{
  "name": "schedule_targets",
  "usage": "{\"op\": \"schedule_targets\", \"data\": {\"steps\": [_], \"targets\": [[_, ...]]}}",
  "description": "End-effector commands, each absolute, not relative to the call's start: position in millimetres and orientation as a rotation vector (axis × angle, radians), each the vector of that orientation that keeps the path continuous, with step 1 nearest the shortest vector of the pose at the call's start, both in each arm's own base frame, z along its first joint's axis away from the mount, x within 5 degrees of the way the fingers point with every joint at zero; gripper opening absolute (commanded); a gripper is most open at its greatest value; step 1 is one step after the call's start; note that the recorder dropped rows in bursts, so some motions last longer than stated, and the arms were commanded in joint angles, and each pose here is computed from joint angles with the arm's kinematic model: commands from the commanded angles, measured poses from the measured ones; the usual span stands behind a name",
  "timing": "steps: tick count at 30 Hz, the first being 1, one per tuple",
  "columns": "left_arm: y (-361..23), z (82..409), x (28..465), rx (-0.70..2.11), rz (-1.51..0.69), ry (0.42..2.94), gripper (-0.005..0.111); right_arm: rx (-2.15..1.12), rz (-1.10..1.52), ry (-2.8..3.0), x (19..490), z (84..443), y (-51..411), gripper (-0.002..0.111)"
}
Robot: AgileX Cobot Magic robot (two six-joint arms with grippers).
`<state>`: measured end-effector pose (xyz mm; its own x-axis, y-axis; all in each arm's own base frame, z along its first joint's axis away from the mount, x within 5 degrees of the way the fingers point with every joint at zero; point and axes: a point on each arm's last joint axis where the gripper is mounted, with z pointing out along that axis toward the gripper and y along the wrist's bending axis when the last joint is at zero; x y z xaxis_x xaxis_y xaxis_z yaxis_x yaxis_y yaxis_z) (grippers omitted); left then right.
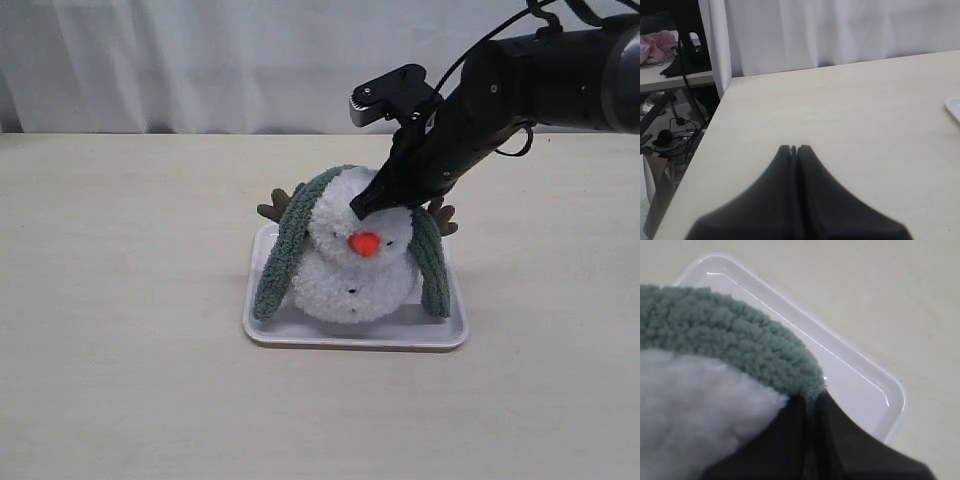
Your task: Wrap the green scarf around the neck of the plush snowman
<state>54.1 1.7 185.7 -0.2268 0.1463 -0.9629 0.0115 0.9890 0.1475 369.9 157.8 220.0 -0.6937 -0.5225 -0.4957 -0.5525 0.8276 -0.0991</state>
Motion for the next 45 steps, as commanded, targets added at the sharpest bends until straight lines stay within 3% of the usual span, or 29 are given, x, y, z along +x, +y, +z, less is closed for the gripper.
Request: {"op": "schedule_targets", "data": {"steps": [1, 5, 15, 29, 32, 35, 45], "targets": [[1, 185, 54, 0.119, 0.118, 1.790, 0.000, -0.794, 0.070, 2.519, 370, 217, 156, 0.004], [1, 185, 54, 0.119, 0.118, 1.790, 0.000, -0.800, 0.068, 2.539, 369, 220, 155, 0.006], [1, 185, 54, 0.119, 0.118, 1.790, 0.000, -0.810, 0.034, 2.613, 366, 241, 152, 0.045], [1, 185, 54, 0.119, 0.118, 1.790, 0.000, -0.759, -0.044, 2.619, 324, 308, 128, 0.047], [1, 185, 54, 0.119, 0.118, 1.790, 0.000, -0.806, -0.019, 2.686, 311, 297, 126, 0.047], [1, 185, 54, 0.119, 0.118, 1.790, 0.000, -0.925, 0.095, 2.736, 295, 259, 128, 0.047], [1, 185, 54, 0.119, 0.118, 1.790, 0.000, -0.812, 0.105, 2.584, 305, 182, 131, 0.047]]}}
